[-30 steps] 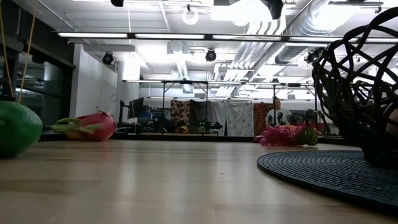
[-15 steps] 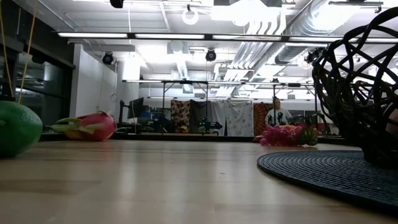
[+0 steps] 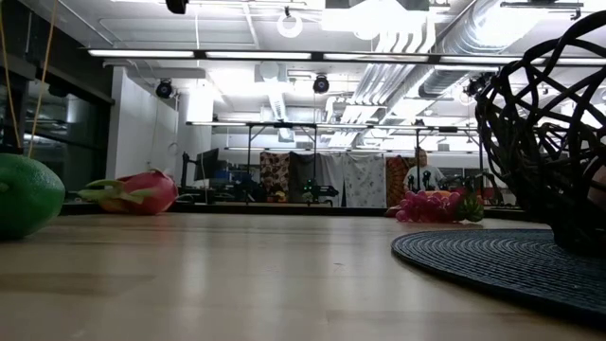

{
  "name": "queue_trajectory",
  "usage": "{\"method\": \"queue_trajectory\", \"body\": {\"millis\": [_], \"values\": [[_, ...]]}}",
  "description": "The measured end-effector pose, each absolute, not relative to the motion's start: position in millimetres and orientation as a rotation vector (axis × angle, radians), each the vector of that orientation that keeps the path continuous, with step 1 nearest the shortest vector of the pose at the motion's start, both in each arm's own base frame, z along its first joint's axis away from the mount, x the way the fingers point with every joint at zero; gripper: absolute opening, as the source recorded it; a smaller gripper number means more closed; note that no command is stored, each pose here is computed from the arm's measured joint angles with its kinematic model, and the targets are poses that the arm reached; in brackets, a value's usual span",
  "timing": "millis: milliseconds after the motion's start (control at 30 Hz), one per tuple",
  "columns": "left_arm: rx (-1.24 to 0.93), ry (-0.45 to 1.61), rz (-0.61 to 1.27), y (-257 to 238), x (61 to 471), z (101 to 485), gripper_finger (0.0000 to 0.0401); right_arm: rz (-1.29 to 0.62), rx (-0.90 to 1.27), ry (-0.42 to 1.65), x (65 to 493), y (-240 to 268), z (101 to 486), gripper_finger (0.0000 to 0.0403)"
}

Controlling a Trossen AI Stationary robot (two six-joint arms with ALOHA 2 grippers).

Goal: Build produce basket
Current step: Put the green cucumber into the basket

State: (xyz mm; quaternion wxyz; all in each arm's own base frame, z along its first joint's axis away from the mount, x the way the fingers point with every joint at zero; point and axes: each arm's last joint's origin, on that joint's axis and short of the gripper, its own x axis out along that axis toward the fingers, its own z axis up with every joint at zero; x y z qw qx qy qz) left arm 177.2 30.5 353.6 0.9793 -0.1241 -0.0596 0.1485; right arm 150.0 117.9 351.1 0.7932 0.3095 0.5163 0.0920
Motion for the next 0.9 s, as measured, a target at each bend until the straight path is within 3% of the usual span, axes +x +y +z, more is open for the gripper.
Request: {"method": "queue_trajectory", "body": {"millis": [500, 900], "values": [[-0.192, -0.099, 0.334, 31.4, 177.1, 352.1, 0.0355, 0.135, 0.505, 1.46, 136.2, 178.8, 260.0, 0.0119], [-0.154, -0.095, 0.342, 31.5, 177.1, 352.3, 0.0355, 0.325, 0.293, 1.624, 146.0, 205.0, 217.5, 0.012]]}}
